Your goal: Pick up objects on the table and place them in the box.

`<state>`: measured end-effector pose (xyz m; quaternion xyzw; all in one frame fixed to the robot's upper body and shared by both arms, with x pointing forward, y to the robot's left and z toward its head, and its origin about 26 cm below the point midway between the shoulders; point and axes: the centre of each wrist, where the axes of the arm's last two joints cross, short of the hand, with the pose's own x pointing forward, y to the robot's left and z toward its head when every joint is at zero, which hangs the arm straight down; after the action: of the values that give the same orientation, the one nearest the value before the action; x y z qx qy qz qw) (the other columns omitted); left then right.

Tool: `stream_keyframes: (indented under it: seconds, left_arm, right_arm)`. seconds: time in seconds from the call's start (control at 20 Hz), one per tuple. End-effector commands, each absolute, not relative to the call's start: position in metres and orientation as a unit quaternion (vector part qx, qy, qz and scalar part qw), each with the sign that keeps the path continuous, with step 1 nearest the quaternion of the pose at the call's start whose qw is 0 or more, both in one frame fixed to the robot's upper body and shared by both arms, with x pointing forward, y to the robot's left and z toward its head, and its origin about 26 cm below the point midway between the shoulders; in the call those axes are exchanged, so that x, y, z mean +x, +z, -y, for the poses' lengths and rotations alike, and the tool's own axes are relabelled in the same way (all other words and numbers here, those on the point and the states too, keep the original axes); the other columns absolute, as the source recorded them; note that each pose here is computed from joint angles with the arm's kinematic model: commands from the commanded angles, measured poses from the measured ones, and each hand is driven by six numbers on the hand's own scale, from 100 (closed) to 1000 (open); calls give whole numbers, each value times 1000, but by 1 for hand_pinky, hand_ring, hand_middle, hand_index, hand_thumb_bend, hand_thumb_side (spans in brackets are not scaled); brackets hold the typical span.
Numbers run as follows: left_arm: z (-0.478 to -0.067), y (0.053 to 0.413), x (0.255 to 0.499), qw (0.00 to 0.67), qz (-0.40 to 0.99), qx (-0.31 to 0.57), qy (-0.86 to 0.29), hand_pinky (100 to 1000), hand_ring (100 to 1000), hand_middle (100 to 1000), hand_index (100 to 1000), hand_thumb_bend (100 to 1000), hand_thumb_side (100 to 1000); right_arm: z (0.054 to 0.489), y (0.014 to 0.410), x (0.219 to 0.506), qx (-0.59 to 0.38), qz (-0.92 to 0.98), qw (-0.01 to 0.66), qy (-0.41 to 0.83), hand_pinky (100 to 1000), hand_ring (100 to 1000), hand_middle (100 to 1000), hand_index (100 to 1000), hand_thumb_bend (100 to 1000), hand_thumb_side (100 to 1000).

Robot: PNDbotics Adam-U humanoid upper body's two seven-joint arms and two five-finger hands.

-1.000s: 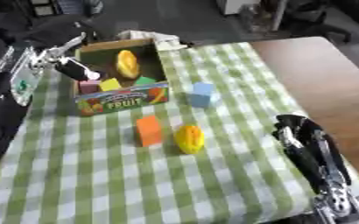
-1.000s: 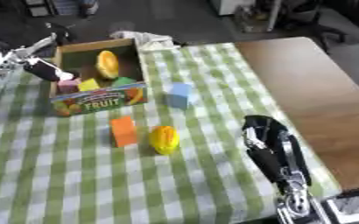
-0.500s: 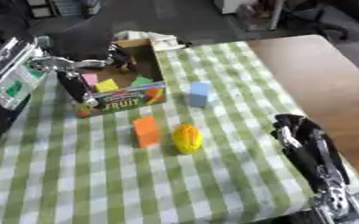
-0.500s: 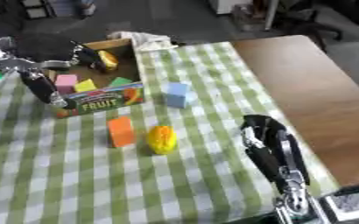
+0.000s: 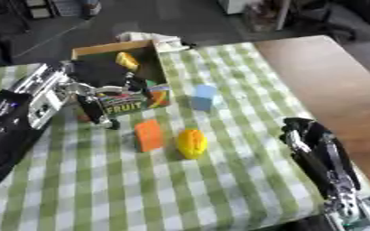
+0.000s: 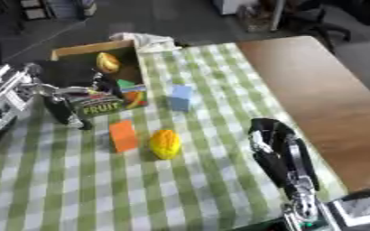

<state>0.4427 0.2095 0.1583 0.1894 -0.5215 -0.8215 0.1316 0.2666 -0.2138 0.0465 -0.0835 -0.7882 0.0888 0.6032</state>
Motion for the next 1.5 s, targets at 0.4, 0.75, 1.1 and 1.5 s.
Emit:
stream_keyframes:
  seconds: [0.4, 0.75, 1.1, 1.5]
  left_arm:
    - [-202, 141, 442, 89, 473, 138, -866, 773, 735, 746, 868, 478, 100]
    - [-196, 133, 440, 88, 479, 138, -863, 774, 740, 752, 871, 448, 100]
    - [-195, 126, 440, 88, 474, 136, -866, 735, 663, 658, 802, 398, 100]
    - [-212, 150, 440, 116, 502, 169, -840, 637, 494, 461, 641, 282, 100]
  right_arm:
    - [214, 52, 269, -84, 793, 596, 90, 642, 586, 573, 692, 100, 538]
    - [213, 52, 269, -81, 794, 595, 91, 643, 586, 573, 692, 100, 538]
    - [213, 53, 269, -79, 795, 595, 92, 643, 586, 573, 692, 100, 537]
    - [214, 52, 269, -82, 794, 596, 91, 643, 586, 573, 692, 100, 537]
